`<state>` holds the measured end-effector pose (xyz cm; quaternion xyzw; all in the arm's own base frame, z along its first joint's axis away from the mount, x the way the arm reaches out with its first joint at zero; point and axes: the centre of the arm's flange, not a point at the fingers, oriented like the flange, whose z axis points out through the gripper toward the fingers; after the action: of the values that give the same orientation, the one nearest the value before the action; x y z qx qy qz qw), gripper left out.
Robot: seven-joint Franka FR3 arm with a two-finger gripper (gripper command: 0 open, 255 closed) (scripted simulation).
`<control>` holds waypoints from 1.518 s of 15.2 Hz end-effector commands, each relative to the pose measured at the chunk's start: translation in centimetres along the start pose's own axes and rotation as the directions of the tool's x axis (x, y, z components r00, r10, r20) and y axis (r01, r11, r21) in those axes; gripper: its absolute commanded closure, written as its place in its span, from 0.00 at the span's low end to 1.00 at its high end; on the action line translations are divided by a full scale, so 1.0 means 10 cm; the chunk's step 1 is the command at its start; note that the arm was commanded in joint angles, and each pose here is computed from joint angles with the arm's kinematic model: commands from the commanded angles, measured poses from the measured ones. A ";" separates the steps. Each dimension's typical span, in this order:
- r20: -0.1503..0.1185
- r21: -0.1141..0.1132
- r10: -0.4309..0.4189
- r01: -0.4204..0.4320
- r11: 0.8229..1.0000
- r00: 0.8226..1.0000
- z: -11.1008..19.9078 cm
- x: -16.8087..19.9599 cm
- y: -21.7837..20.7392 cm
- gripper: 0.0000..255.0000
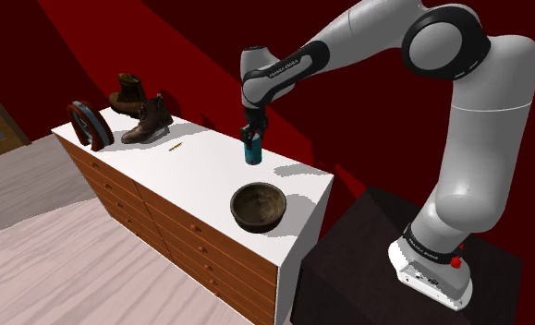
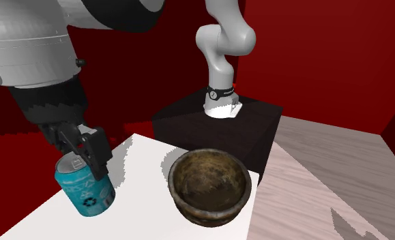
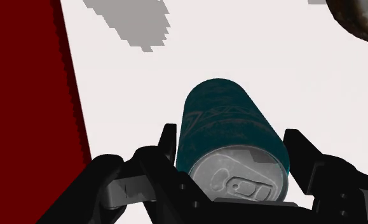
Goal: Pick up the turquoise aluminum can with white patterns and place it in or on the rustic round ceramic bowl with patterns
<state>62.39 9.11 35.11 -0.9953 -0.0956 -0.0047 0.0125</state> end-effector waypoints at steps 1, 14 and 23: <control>0.000 0.000 0.000 0.000 1.000 1.000 -0.10 0.00 -0.01 1.00; 0.000 0.000 0.000 0.000 1.000 1.000 -0.79 0.01 -0.02 1.00; 0.000 0.000 0.000 0.000 1.000 1.000 -0.97 -0.58 -0.72 1.00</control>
<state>56.45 14.16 44.64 -0.9953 -0.0961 -0.0045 0.0127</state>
